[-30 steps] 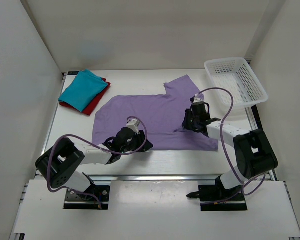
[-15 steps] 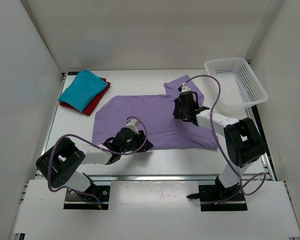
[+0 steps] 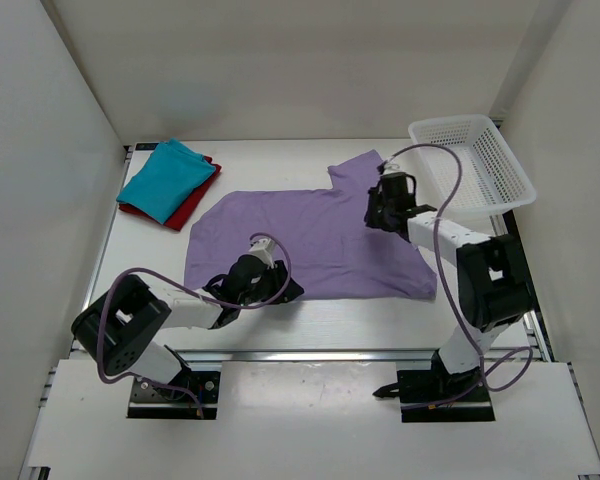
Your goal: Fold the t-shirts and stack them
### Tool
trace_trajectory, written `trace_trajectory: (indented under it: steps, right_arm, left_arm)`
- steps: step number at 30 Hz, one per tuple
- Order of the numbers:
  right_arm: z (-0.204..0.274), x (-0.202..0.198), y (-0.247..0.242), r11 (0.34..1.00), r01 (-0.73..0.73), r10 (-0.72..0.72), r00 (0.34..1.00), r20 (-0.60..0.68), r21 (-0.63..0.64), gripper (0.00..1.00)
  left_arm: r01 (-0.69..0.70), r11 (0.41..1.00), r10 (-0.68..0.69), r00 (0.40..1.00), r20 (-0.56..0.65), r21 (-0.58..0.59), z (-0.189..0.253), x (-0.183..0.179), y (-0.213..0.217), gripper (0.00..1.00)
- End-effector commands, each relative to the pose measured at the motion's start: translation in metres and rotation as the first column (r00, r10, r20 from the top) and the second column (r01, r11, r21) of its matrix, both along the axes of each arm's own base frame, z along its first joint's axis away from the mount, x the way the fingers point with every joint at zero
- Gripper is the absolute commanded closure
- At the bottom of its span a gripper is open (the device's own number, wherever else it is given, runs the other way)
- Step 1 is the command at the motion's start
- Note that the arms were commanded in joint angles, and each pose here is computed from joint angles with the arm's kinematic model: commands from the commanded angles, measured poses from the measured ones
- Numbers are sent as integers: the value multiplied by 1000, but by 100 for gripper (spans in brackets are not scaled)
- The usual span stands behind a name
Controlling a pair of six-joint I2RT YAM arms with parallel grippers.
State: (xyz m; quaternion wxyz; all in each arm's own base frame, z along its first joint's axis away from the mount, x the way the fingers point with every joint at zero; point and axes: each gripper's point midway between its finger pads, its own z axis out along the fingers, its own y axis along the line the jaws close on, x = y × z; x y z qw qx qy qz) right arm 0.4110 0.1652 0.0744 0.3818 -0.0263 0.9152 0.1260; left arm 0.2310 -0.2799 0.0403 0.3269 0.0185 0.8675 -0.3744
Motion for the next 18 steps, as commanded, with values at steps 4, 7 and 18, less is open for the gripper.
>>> trace_trajectory:
  steps: [4, 7, 18]
  right_arm:
    - [-1, 43, -57, 992, 120, -120, 993, -14, 24, 95]
    - [-18, 54, -66, 993, 120, -120, 991, -54, -5, 97]
    - [0, 47, -150, 896, 372, -377, 926, 28, -242, 100]
  left_arm:
    - [35, 999, -34, 999, 26, -29, 12, 6, -13, 53]
    - [21, 999, -21, 1000, 20, -34, 11, 16, -10, 52]
    - [-81, 995, 76, 993, -87, -64, -16, 15, 40, 52]
